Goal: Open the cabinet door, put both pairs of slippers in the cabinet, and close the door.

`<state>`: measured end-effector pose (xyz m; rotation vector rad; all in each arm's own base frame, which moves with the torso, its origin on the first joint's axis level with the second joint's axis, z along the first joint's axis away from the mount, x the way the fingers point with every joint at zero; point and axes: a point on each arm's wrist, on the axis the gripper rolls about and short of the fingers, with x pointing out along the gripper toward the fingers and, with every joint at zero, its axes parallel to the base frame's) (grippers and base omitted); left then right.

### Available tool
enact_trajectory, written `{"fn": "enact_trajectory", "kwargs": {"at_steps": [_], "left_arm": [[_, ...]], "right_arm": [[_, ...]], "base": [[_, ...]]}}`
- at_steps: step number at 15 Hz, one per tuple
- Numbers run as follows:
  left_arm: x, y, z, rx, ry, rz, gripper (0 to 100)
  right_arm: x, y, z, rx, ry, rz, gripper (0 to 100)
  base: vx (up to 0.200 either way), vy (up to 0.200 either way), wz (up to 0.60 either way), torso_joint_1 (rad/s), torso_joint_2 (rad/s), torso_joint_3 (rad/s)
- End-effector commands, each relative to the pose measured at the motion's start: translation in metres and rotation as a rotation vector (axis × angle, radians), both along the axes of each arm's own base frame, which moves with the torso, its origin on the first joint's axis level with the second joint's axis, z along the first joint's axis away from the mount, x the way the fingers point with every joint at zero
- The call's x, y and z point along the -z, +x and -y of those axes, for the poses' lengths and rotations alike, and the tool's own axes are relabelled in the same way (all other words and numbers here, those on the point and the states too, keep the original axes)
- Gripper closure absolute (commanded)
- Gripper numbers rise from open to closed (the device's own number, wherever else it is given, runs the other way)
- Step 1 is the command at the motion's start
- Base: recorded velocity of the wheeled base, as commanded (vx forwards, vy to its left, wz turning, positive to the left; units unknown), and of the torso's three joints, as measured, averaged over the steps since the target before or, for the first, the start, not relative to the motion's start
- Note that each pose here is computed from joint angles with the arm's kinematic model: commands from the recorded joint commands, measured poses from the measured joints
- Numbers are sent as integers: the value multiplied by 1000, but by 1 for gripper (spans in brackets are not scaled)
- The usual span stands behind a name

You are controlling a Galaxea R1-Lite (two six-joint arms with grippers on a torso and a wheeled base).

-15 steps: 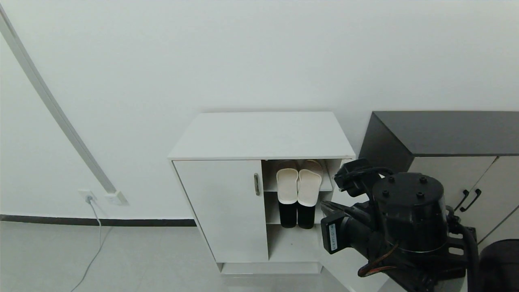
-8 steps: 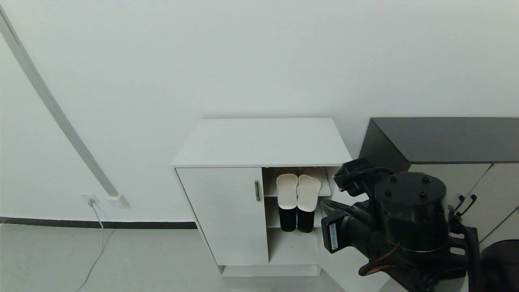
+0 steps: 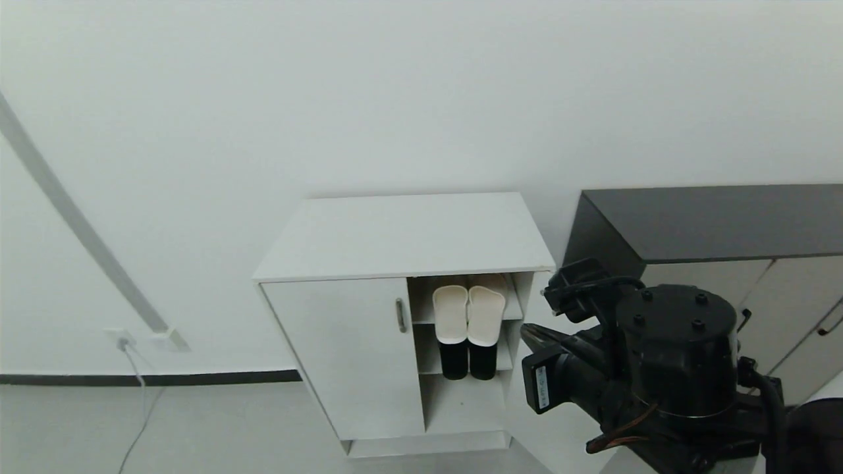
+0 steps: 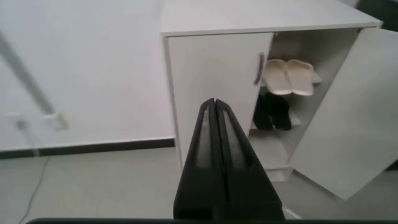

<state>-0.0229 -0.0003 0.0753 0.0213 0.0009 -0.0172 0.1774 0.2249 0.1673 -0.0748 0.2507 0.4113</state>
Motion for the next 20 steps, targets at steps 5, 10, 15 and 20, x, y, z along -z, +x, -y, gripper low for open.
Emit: {"fn": "enact_trajectory", "kwargs": {"at_steps": [5, 10, 15, 20], "left_arm": [[0, 0, 0, 0, 0, -2, 100], [0, 0, 0, 0, 0, 0, 100], [0, 0, 0, 0, -1, 0, 100], [0, 0, 0, 0, -1, 0, 100]], "right_arm": [[-1, 6, 4, 23, 0, 18, 100], [0, 7, 4, 23, -5, 26, 100], [1, 6, 5, 21, -23, 28, 100], [2, 44, 15, 133, -22, 27, 100]], "base": [[0, 0, -240, 8, 1, 0], [0, 0, 0, 0, 0, 0], [-200, 0, 0, 4, 5, 1], [-80, 0, 0, -3, 1, 3]]}}
